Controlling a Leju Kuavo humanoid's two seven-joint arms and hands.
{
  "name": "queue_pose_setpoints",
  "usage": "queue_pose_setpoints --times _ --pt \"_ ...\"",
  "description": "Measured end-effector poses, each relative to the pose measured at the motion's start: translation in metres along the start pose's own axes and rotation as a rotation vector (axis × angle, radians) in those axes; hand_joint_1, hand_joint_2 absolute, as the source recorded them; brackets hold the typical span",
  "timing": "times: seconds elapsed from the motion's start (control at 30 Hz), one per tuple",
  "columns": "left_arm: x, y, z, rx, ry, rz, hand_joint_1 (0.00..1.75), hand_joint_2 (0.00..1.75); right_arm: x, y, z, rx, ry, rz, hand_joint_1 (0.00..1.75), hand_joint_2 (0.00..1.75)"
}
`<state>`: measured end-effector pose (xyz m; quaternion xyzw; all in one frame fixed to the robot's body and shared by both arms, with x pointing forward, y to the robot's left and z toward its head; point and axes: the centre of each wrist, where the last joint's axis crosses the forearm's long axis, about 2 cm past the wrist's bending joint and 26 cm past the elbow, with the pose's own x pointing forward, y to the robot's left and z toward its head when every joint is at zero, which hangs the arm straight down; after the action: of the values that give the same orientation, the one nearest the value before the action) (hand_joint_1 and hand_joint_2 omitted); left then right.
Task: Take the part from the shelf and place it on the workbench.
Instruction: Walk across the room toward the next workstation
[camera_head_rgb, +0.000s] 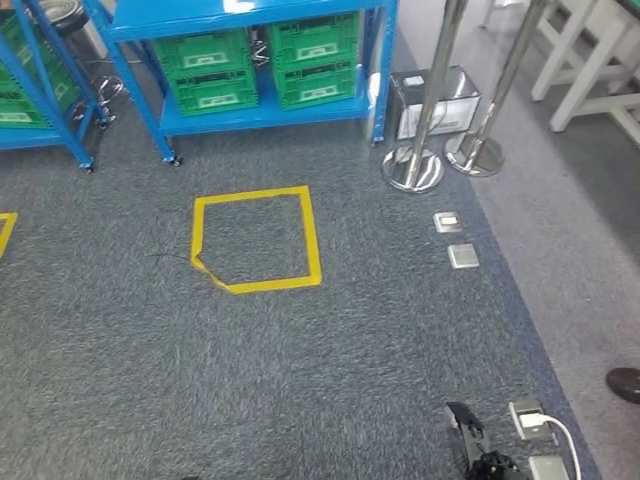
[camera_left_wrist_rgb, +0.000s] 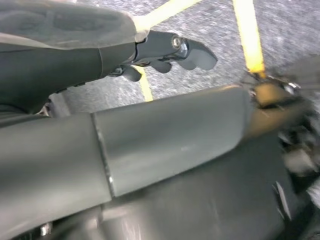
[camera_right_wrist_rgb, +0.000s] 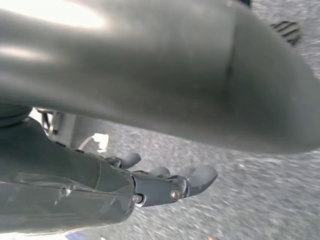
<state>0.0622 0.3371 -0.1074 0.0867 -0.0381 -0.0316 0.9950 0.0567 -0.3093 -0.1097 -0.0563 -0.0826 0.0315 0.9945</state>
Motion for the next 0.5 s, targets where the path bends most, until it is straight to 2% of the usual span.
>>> queue_pose_setpoints --times 0.17,0.5 --pt "-0.0012 -0.0066 0.0005 -0.013 0.002 0.001 0.00 0.00 -0.0013 -0.0011 0.0000 -0.003 0.000 0.005 0.00 0.00" --pt "0.0024 -0.0040 0.0005 -0.006 -0.004 0.003 0.00 0.00 -0.0009 -0.0012 -0.0001 -0.001 -0.003 0.006 0.00 0.00"
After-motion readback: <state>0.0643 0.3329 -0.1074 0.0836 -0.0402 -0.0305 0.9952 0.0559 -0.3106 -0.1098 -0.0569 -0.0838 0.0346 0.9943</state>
